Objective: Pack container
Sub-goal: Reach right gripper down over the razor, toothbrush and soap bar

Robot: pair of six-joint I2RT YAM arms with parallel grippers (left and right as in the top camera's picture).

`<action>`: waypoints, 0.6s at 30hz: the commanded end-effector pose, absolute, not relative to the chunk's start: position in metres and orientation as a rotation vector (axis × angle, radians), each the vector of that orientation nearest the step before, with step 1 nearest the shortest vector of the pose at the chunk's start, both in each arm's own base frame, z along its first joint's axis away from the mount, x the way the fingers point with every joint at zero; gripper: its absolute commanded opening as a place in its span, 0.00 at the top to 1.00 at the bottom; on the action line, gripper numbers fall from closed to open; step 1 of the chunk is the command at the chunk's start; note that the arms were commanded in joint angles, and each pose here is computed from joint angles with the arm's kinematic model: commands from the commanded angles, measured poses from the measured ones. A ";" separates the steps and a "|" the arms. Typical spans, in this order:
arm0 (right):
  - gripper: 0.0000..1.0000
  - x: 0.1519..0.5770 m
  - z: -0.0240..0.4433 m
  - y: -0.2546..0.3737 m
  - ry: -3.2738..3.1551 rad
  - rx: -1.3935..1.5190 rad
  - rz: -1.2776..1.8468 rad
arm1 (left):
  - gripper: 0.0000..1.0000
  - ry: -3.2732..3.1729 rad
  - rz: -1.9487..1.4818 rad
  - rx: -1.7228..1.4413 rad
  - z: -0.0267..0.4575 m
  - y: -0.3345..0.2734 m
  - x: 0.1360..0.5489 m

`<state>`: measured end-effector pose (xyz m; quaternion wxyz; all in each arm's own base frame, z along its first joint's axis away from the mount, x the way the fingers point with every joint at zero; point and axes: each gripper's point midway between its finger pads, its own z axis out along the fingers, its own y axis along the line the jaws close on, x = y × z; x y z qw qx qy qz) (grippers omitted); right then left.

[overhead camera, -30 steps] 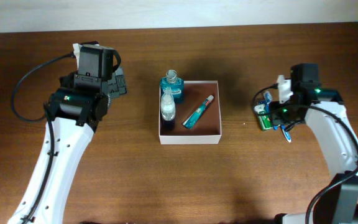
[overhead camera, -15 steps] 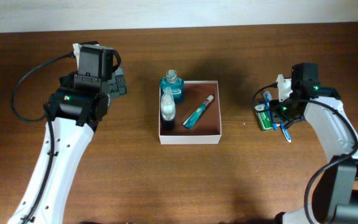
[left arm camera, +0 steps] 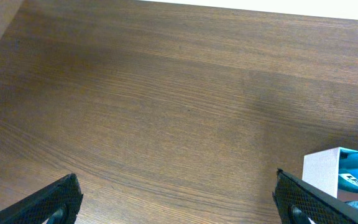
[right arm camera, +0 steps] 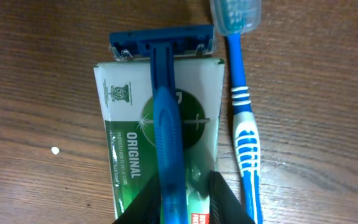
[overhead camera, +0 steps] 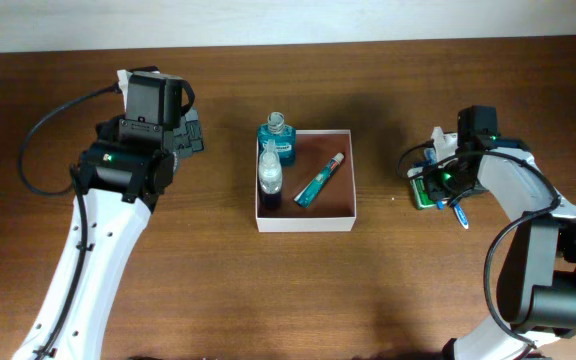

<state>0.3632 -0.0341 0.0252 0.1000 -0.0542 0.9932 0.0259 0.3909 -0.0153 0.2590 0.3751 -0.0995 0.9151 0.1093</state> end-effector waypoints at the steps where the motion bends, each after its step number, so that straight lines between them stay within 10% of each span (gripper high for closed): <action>1: 0.82 0.366 0.024 -0.032 2.931 -0.166 0.099 | 0.01 2.332 0.297 -0.260 0.262 -0.012 0.393; 18: 0.96 0.370 0.040 -0.032 2.943 -0.153 0.105 | 0.01 2.332 0.297 -0.260 0.262 -0.012 0.393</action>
